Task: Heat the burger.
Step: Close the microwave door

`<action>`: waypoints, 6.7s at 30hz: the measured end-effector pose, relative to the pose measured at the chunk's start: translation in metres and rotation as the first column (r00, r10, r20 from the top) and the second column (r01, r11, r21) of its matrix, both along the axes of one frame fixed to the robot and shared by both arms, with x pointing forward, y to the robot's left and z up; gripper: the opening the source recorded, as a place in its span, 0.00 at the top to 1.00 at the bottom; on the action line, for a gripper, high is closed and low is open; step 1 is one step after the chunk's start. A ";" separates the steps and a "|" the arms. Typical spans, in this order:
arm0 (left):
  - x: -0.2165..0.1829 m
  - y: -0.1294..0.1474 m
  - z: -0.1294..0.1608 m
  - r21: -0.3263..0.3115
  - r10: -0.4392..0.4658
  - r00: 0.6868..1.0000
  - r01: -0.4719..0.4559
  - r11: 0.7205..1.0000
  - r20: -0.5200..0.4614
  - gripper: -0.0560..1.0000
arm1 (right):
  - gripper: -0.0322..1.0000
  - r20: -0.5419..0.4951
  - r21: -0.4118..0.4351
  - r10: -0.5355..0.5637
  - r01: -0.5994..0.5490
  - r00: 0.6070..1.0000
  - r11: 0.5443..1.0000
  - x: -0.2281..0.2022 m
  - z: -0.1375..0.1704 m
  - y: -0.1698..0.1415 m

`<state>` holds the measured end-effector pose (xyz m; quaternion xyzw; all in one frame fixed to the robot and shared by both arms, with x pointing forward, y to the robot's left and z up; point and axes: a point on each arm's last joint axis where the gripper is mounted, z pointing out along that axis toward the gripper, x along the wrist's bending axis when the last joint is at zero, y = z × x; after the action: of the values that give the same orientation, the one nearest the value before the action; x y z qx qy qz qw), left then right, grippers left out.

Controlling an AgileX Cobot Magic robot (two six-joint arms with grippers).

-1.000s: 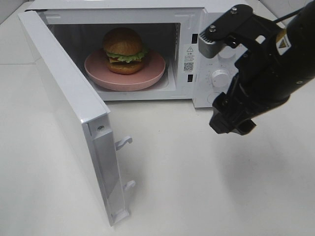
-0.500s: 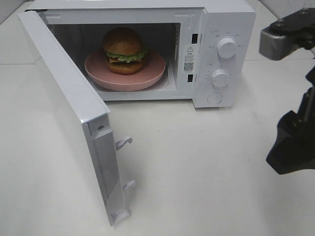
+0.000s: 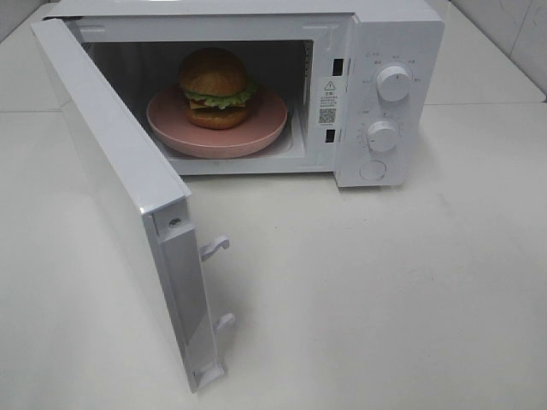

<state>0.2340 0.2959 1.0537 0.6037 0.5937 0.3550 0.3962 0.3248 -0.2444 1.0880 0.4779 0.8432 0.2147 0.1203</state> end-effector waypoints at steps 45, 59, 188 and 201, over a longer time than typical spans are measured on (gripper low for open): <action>0.000 0.000 0.000 0.000 0.000 1.000 0.000 1.000 0.000 0.02 | 0.27 0.485 0.370 -0.537 0.394 0.690 0.841 -0.090 -0.032 -0.053; 0.000 0.000 0.000 0.000 0.000 1.000 0.000 1.000 0.000 0.02 | 0.34 0.485 0.370 -0.537 0.394 0.690 0.841 -0.090 -0.032 -0.053; 0.256 -0.097 -0.098 -0.019 -0.462 0.861 0.477 0.879 0.212 0.95 | 0.35 0.486 0.371 -0.537 0.393 0.690 0.841 -0.090 -0.032 -0.053; 0.277 -0.136 -0.095 -0.043 -0.482 0.842 0.506 0.862 0.242 0.95 | 0.35 0.486 0.371 -0.537 0.393 0.690 0.841 -0.090 -0.032 -0.053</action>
<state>0.5106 0.1598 0.9582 0.6708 0.3875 0.2748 0.5695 0.2353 -0.2975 1.0564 0.6007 0.5848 0.4090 0.3604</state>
